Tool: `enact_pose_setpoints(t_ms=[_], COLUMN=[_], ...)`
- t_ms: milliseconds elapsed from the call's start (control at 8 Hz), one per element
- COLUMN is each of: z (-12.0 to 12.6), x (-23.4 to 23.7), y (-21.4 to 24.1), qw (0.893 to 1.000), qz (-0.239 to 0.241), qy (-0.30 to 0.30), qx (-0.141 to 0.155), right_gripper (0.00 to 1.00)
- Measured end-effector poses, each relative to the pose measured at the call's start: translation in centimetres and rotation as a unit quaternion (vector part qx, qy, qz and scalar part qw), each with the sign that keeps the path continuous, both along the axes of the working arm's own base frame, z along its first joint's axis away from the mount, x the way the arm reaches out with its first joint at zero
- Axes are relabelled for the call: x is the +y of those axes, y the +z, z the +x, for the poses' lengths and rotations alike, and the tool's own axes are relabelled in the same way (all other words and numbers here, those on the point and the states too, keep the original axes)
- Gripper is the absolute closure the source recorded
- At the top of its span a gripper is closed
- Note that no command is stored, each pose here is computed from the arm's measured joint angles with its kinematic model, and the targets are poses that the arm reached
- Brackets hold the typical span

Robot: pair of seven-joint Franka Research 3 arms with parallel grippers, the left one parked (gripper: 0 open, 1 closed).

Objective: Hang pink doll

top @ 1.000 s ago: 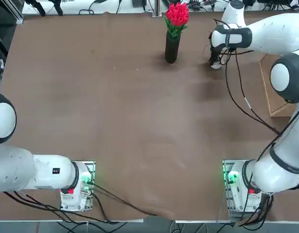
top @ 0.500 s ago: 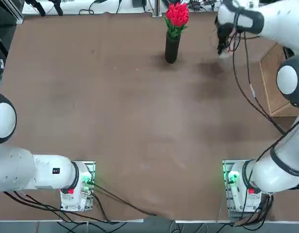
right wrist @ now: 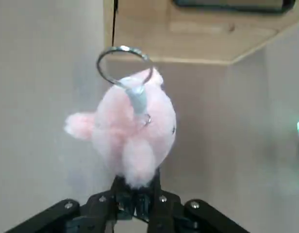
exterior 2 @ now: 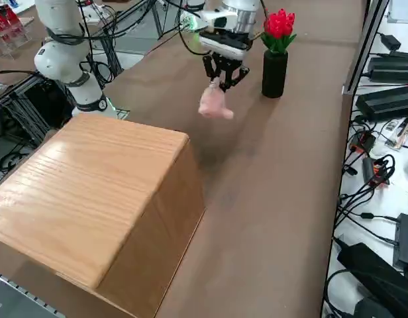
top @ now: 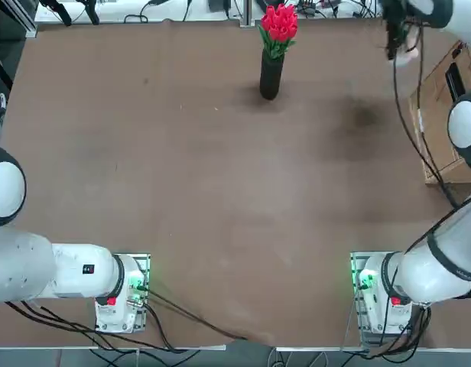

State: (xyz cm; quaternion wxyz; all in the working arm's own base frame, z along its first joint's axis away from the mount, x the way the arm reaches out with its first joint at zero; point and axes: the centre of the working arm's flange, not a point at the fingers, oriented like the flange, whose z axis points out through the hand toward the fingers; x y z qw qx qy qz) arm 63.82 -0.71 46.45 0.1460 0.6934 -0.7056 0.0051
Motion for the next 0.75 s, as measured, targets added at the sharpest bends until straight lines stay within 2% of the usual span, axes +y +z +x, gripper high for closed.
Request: enact_pose_setpoints(t_ms=[250,500,750], z=[-1.4,-1.8,-1.9], x=[-7.4,-9.9,-11.1], y=[2.7,2.2,0.9], qw=[0.997,0.991,0.986], qz=[0.071,0.129,0.161], qy=[-0.014,-0.028,-0.031], qx=[-0.015,-0.020,-0.023], right_gripper=[0.96,0.96,0.96])
